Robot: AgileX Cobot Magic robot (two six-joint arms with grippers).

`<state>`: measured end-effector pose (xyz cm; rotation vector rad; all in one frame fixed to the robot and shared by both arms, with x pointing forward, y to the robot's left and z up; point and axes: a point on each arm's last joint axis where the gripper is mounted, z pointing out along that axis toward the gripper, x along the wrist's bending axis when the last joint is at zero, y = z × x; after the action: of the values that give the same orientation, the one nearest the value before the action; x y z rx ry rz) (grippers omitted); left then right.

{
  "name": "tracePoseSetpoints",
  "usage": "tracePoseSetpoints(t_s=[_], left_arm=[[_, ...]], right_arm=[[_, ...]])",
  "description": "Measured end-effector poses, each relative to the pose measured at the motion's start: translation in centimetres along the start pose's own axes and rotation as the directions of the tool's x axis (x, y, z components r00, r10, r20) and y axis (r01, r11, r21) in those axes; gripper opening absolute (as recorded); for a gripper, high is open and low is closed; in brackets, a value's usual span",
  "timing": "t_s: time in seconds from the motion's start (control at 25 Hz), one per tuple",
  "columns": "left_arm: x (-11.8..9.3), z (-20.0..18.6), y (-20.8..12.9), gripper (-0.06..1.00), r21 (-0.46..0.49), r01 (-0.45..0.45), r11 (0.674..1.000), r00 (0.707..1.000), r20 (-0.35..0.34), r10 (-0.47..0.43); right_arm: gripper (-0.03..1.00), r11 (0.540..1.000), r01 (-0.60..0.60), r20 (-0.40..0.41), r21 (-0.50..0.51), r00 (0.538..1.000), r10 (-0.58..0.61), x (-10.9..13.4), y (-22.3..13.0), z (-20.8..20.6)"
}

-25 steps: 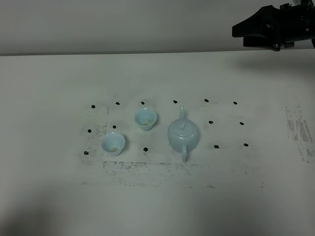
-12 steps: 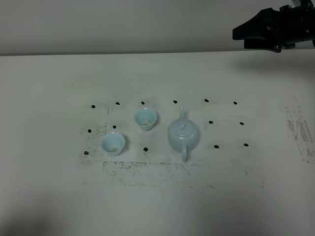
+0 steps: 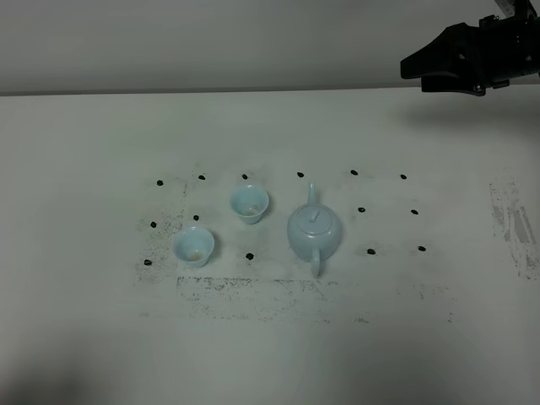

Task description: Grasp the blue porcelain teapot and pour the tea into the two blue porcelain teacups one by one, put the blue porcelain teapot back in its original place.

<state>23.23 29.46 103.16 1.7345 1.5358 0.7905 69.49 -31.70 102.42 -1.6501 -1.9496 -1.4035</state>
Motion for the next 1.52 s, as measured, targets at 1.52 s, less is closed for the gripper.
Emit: tracePoseSetpoints(t_s=[1.52], left_arm=[[0.0, 0.0, 0.0, 0.73, 0.0, 0.0, 1.0, 1.0, 0.0, 0.0]], right_arm=[[0.58, 0.912, 0.087, 0.626, 0.401, 0.701, -0.342, 17.5, -15.7, 6.6]])
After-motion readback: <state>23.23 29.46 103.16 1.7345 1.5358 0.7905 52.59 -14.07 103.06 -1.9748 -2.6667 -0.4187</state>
